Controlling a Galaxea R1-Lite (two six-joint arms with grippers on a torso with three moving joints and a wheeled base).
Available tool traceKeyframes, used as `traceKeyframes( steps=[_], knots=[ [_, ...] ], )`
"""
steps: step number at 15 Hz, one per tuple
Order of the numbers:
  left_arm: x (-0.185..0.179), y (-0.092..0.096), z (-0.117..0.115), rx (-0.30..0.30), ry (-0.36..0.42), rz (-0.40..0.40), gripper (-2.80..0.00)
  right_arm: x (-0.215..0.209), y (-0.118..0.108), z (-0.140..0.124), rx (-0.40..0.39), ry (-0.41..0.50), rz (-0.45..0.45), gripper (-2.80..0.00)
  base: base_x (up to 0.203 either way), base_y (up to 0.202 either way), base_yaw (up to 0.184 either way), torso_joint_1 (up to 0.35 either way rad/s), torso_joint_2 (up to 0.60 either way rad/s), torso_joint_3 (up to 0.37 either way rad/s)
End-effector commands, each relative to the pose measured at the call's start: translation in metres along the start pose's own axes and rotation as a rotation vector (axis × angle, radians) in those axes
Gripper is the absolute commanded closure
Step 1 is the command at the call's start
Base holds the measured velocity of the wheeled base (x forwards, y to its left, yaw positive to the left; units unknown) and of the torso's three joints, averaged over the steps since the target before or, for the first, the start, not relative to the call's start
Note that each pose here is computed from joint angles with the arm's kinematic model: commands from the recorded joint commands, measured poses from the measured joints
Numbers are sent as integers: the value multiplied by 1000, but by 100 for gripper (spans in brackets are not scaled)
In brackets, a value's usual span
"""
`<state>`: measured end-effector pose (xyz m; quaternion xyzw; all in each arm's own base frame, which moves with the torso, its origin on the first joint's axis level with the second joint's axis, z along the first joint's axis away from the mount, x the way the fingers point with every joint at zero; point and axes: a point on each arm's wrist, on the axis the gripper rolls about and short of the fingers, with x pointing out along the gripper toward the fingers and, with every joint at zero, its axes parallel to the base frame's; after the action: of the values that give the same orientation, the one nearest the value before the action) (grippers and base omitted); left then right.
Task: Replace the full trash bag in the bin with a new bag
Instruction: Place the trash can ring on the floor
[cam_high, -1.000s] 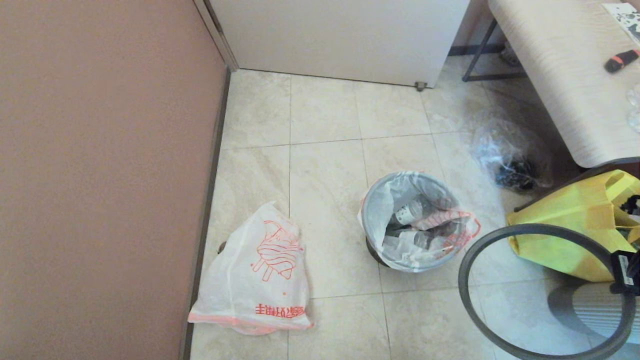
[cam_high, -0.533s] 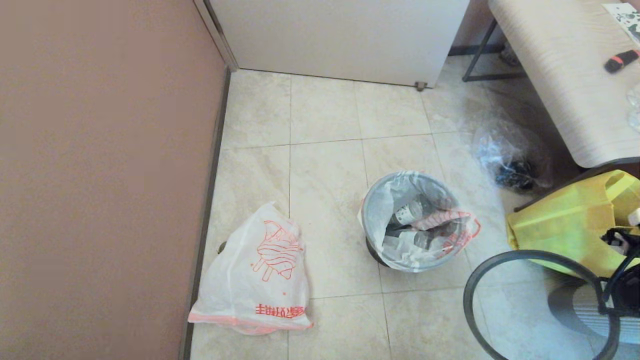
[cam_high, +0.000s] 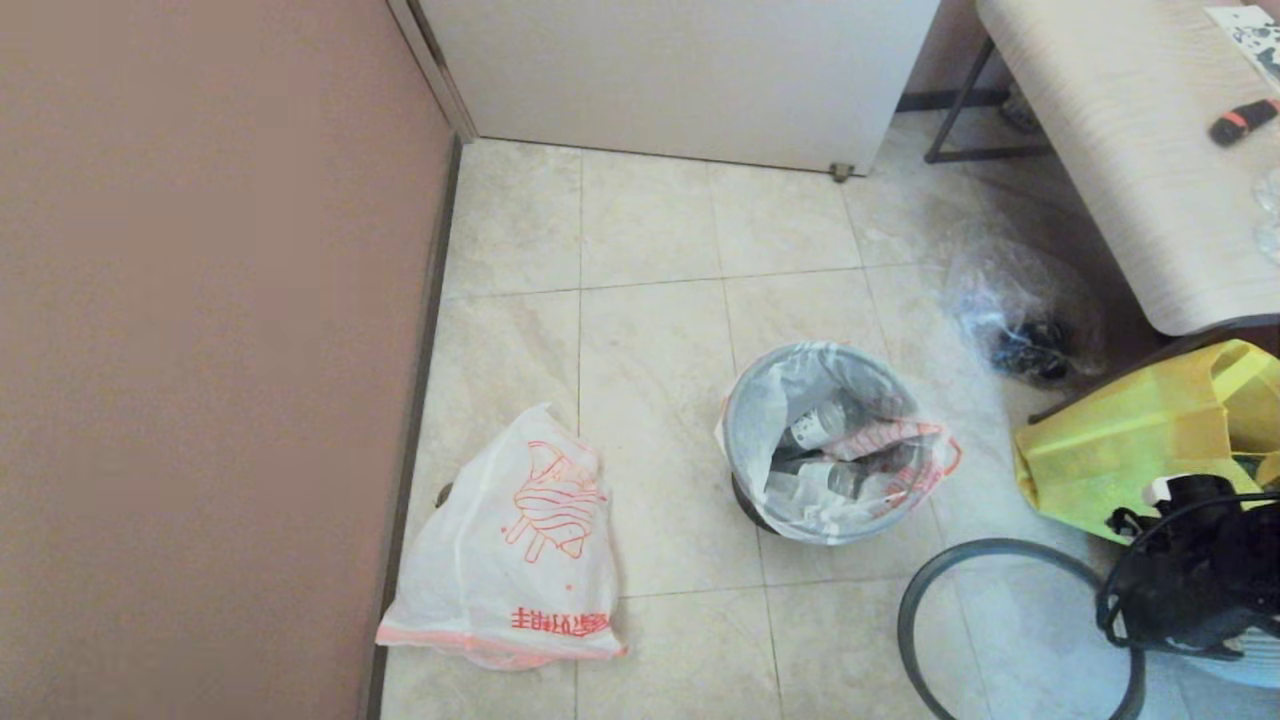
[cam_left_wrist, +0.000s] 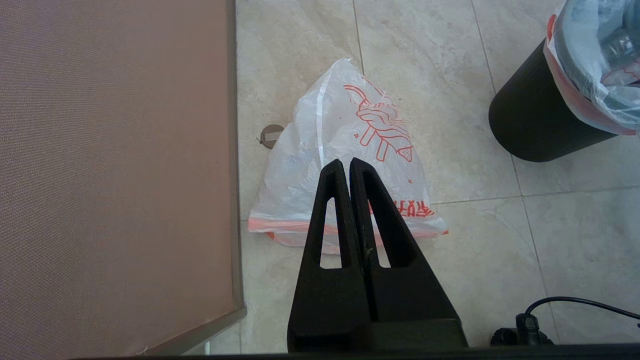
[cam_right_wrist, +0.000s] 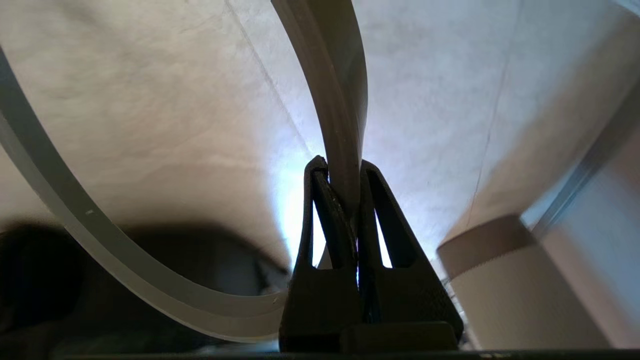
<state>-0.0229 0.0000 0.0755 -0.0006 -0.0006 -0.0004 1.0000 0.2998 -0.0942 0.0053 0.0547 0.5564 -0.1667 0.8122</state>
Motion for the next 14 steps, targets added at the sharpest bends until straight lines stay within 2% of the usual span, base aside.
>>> traceKeyframes(
  steps=[1, 3, 5, 7, 9, 10, 14],
  knots=[
    [0, 0, 0, 0, 1, -1, 0, 38, 5, -10, -26, 74, -16, 0, 0, 0, 0, 0, 0, 0],
    [0, 0, 0, 0, 1, -1, 0, 52, 10, -8, -53, 58, -76, 0, 0, 0, 0, 0, 0, 0],
    [0, 0, 0, 0, 1, -1, 0, 53, 22, -4, -75, 6, -73, 0, 0, 0, 0, 0, 0, 0],
    [0, 0, 0, 0, 1, -1, 0, 52, 32, -1, -62, -34, -59, 0, 0, 0, 0, 0, 0, 0],
    [0, 0, 0, 0, 1, 1, 0, 62, 44, -5, -57, -35, -68, 0, 0, 0, 0, 0, 0, 0],
    [0, 0, 0, 0, 1, 0, 0, 65, 47, -6, -55, -43, -107, -280, 0, 0, 0, 0, 0, 0],
    [0, 0, 0, 0, 1, 1, 0, 42, 45, -5, -10, -87, -126, -280, 0, 0, 0, 0, 0, 0]
  ],
)
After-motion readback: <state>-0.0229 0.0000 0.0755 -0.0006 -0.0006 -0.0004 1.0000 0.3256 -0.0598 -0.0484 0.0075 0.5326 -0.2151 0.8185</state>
